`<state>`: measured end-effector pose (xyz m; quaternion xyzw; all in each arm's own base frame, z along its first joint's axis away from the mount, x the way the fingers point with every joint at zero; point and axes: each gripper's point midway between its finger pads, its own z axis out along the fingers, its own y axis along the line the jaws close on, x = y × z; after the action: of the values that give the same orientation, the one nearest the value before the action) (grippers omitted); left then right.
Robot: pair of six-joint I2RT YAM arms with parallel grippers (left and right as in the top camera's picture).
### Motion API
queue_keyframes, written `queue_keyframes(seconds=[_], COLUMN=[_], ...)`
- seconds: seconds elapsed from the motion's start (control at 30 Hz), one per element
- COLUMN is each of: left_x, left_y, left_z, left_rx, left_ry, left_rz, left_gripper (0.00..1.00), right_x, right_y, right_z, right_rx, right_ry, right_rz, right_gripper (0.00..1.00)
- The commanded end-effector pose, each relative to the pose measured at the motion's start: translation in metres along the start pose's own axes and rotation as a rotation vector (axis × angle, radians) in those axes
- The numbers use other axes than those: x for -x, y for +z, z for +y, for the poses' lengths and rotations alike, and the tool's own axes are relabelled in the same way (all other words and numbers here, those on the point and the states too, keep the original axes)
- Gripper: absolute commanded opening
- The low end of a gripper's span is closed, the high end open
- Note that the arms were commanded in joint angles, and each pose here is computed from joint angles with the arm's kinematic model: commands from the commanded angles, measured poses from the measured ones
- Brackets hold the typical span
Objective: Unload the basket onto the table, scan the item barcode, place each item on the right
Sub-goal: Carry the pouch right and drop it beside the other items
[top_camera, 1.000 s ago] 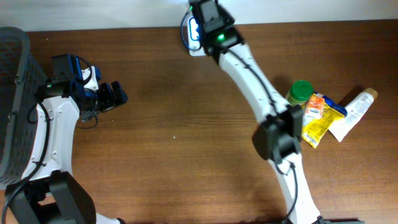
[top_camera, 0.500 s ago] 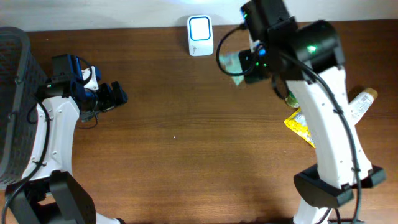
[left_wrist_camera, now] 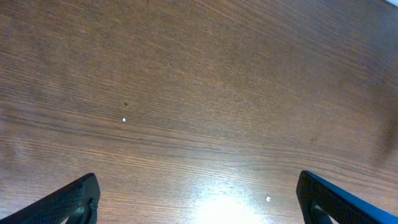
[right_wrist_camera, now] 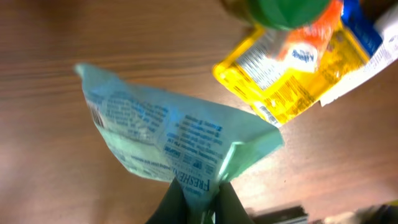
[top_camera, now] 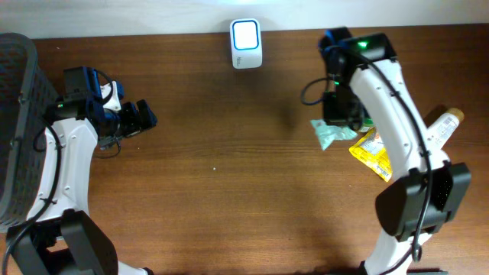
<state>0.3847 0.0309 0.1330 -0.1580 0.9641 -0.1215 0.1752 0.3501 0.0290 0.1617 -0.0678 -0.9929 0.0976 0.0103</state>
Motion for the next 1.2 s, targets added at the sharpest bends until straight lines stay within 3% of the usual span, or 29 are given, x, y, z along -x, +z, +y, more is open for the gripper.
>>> queue_keyframes(seconds=[0.0,0.2,0.23,0.33,0.5,0.7,0.87,0.93,0.97,1.17], left_x=[-0.002,-0.002,-0.002,-0.002,-0.002,-0.002,-0.002,-0.002,-0.002,-0.002], left_y=[0.005,0.005,0.005,0.005,0.005,0.005,0.005,0.005,0.005,0.005], left_z=[0.003,0.003,0.003,0.003,0.003,0.003,0.003,0.003,0.003,0.003], left_rx=[0.007,0.007,0.007,0.007,0.007,0.007,0.007,0.007,0.007,0.007], left_ry=[-0.005,-0.005,-0.005,-0.005,-0.005,-0.005,-0.005,-0.005,-0.005,-0.005], left_rz=[0.016,0.016,0.016,0.016,0.016,0.016,0.016,0.016,0.016,0.016], left_gripper=[0.99,0.99,0.99,0.99,0.99,0.99,0.99,0.99,0.99,0.99], right_x=[-0.003,-0.001,-0.001,0.000,-0.004,-0.008,-0.036,-0.057,-0.069,-0.128], right_y=[0.039,0.084,0.085,0.086,0.071,-0.023,-0.142,-0.179,-0.193,-0.233], right_z=[-0.029,-0.055,-0.056,-0.061,-0.063,-0.070,-0.042,-0.033,-0.030,-0.040], right_rx=[-0.019,0.022,0.026,0.027,0.041,0.103,0.249,0.292,0.312,0.389], right_ry=[0.127,0.244,0.251,0.265,0.260,0.186,0.079,0.026,0.004,-0.037], right_rz=[0.067,0.093,0.095,0.096,0.098,-0.063,-0.377,-0.495,-0.544,-0.695], right_gripper=[0.04,0.04,0.06,0.32,0.37,0.41,0.43,0.55,0.99,0.98])
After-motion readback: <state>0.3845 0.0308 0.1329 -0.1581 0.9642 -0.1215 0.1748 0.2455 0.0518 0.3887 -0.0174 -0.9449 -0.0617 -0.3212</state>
